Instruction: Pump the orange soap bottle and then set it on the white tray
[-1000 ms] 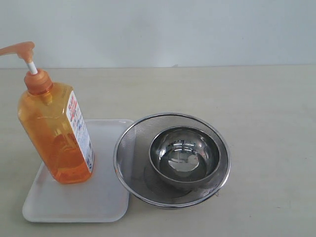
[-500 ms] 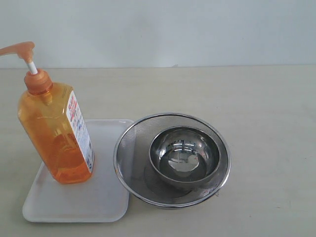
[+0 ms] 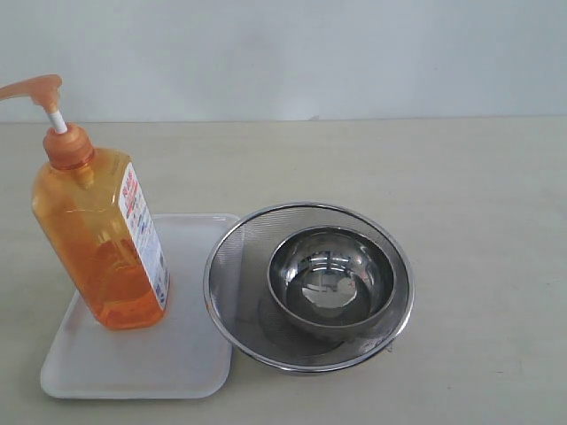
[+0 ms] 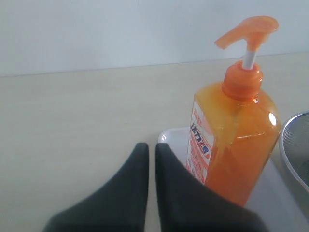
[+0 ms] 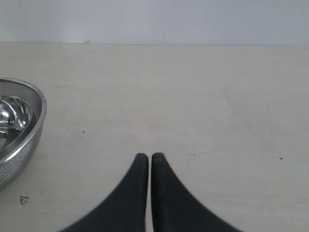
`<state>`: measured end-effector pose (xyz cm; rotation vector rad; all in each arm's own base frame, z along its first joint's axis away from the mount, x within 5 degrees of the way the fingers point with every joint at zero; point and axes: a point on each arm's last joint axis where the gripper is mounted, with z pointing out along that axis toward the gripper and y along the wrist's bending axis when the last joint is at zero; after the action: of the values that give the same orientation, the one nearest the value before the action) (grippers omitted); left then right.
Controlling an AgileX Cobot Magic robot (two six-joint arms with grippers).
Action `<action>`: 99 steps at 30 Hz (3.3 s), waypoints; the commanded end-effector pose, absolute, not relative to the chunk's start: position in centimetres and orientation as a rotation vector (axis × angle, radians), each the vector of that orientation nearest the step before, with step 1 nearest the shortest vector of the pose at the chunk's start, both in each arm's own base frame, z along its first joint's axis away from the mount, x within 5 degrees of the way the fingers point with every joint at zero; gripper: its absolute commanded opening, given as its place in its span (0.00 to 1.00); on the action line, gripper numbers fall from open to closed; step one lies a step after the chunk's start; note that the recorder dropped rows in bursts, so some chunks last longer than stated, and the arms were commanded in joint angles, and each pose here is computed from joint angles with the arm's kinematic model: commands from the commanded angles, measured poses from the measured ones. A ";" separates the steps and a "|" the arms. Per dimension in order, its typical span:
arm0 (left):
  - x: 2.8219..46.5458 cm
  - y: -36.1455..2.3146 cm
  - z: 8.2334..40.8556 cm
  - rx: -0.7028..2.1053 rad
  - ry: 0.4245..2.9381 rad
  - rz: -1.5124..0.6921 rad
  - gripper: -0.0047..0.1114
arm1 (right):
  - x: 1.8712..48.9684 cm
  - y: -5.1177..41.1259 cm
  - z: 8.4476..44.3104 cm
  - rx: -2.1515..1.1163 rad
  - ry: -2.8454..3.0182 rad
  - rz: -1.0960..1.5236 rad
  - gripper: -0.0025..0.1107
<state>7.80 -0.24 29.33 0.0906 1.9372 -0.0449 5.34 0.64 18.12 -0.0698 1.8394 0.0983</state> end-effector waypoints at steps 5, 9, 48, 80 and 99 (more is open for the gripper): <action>7.7 -0.2 29.6 0.089 1.925 -0.058 0.08 | 5.3 0.6 18.2 -0.067 1.833 0.098 0.02; 7.7 -0.2 29.6 0.089 1.925 -0.058 0.08 | 5.3 0.6 18.2 -0.067 1.833 0.098 0.02; 8.8 -1.7 27.0 0.043 1.525 -0.254 0.08 | 5.3 0.6 18.2 -0.064 1.833 0.100 0.02; 5.3 -1.0 22.9 -0.198 1.304 -0.403 0.08 | 5.3 0.6 18.2 -0.063 1.825 0.098 0.02; 5.6 0.2 20.3 -0.095 1.590 -0.032 0.08 | 5.3 0.6 18.2 -0.066 1.825 0.095 0.02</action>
<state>5.65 0.34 20.93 0.0012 1.5385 0.0969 5.33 0.63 18.08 -0.0638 1.8439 0.1023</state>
